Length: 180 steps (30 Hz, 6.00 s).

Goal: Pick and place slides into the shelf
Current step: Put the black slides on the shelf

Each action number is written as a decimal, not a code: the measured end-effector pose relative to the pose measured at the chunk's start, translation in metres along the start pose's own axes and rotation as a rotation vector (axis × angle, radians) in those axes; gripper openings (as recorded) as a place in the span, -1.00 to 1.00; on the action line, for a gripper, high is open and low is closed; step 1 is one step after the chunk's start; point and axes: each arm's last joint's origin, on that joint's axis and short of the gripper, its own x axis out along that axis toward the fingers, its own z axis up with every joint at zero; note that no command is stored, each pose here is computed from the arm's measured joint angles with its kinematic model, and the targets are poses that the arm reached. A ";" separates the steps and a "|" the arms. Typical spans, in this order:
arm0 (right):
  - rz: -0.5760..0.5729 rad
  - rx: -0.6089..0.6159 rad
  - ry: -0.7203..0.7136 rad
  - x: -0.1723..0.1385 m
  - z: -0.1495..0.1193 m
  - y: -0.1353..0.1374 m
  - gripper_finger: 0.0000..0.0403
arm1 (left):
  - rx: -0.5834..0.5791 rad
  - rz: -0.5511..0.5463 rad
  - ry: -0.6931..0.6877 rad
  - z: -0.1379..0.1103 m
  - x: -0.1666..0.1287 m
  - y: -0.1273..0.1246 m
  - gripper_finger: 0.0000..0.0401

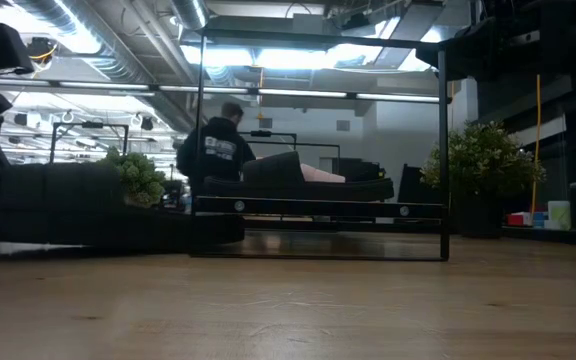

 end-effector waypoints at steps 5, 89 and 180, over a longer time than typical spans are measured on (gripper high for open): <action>0.000 0.000 0.000 0.000 0.000 0.000 -0.93 | 0.002 0.032 0.035 -0.004 -0.003 0.005 -0.99; -0.005 -0.005 -0.018 0.000 0.002 -0.001 -0.93 | 0.220 0.384 -0.275 0.115 -0.003 0.019 -1.00; -0.015 -0.010 -0.049 0.000 0.005 -0.002 -0.93 | -0.024 -0.222 -0.561 0.170 0.038 0.135 -1.00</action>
